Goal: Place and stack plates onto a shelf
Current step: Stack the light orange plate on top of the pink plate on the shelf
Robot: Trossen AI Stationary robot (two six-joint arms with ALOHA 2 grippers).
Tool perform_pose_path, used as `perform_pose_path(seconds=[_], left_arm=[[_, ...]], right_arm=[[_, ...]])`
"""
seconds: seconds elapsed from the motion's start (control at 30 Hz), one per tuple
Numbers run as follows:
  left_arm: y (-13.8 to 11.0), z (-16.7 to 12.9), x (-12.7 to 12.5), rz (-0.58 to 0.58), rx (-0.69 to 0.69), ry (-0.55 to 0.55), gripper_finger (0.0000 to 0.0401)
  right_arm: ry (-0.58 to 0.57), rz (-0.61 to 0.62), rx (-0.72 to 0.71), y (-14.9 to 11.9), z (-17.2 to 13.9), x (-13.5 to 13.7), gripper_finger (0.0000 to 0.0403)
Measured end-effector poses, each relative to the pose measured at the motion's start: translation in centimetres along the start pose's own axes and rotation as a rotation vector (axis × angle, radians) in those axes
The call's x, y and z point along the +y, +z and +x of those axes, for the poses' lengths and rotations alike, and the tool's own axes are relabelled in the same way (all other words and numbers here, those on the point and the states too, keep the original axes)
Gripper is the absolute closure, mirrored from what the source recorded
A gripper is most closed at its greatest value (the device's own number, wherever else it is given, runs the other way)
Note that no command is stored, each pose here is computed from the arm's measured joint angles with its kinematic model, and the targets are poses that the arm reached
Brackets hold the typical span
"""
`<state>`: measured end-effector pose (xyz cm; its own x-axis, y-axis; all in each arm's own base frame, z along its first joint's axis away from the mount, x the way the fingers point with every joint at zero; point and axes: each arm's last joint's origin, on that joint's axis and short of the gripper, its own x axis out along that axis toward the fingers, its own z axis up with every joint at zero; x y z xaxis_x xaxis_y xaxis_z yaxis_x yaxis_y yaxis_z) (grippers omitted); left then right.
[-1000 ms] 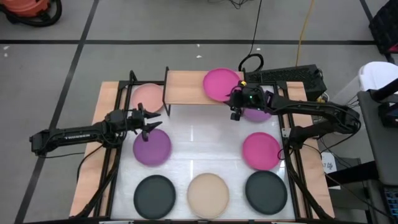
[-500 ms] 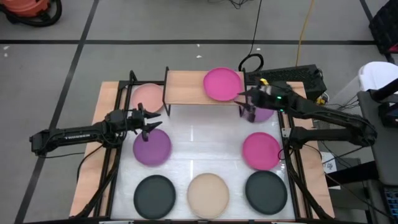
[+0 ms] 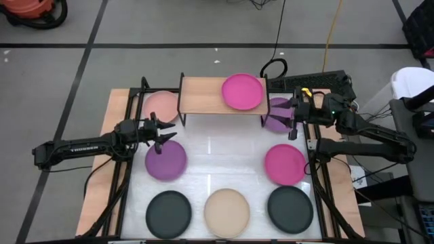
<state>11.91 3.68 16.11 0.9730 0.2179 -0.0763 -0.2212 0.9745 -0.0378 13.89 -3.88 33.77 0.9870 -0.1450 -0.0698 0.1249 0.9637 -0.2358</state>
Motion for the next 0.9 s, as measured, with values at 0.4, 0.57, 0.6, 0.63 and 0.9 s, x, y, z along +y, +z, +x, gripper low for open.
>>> perform_pose_path(seconds=[0.4, 0.57, 0.6, 0.63, 0.9], left_arm=[[0.0, 0.0, 0.0, 0.274, -0.005, 0.001, 0.0206], [0.1, 0.0, 0.0, 0.126, -0.014, 0.001, 0.0205], [0.3, 0.0, 0.0, 0.09, -0.027, 0.001, 0.0206], [0.5, 0.0, 0.0, 0.062, -0.047, 0.0, 0.0206], [1.9, -0.2, -0.1, 0.002, -0.198, -0.007, 0.0206]], right_arm=[[0.095, 0.114, 0.072, -7.1, 1.9, 2.8, 0.0259], [0.12, 0.173, 0.061, -9.9, 2.0, 3.9, 0.0259], [0.123, 0.183, 0.048, -10.2, 2.0, 4.1, 0.0259], [0.126, 0.187, 0.032, -10.4, 1.9, 4.3, 0.0259], [0.161, 0.223, -0.054, -10.0, 1.1, 4.9, 0.0259]])
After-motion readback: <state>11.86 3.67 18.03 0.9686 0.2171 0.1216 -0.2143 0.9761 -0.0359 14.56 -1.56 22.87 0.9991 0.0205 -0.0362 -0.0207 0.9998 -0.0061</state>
